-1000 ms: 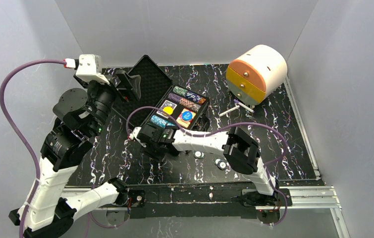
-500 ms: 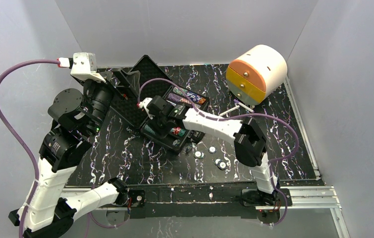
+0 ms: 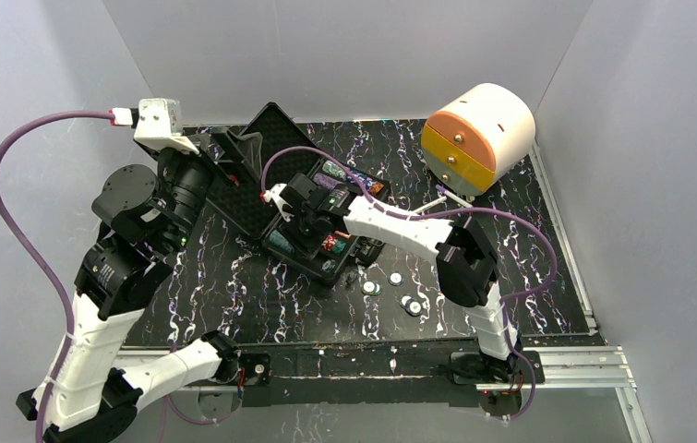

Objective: Pack up texas hold em set

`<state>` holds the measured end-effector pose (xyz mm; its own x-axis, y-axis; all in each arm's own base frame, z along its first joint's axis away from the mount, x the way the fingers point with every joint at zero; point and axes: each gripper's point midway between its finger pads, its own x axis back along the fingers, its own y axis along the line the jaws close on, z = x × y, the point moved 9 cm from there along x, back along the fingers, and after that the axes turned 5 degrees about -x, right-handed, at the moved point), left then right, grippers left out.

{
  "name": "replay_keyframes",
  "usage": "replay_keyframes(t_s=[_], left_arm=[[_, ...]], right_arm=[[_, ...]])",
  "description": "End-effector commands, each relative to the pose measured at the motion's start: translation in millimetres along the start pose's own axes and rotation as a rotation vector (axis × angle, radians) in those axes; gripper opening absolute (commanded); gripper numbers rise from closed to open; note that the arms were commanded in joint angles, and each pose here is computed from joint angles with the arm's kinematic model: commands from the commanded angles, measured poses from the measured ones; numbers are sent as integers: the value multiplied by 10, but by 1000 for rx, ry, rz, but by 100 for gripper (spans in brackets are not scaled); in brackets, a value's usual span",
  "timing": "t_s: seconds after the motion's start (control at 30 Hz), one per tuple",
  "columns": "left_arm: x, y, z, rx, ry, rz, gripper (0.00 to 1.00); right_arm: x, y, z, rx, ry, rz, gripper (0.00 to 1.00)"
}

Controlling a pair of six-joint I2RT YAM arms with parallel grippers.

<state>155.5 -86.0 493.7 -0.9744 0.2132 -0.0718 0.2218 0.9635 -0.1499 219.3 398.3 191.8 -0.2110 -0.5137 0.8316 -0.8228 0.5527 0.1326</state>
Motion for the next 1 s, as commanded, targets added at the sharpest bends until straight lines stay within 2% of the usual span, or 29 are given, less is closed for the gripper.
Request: replay_keyframes(t_s=[0.0, 0.67, 0.83, 0.97], left_arm=[[-25, -2, -3, 10, -18, -13, 96], [-23, -9, 32, 15, -9, -5, 97], [-30, -14, 39, 17, -6, -3, 97], [-23, -9, 34, 16, -8, -4, 97]], right_arm=[[50, 79, -106, 40, -49, -69, 18], [-251, -60, 54, 31, 31, -33, 22], [-356, -83, 7, 25, 50, -28, 28], [-371, -87, 13, 25, 55, -27, 38]])
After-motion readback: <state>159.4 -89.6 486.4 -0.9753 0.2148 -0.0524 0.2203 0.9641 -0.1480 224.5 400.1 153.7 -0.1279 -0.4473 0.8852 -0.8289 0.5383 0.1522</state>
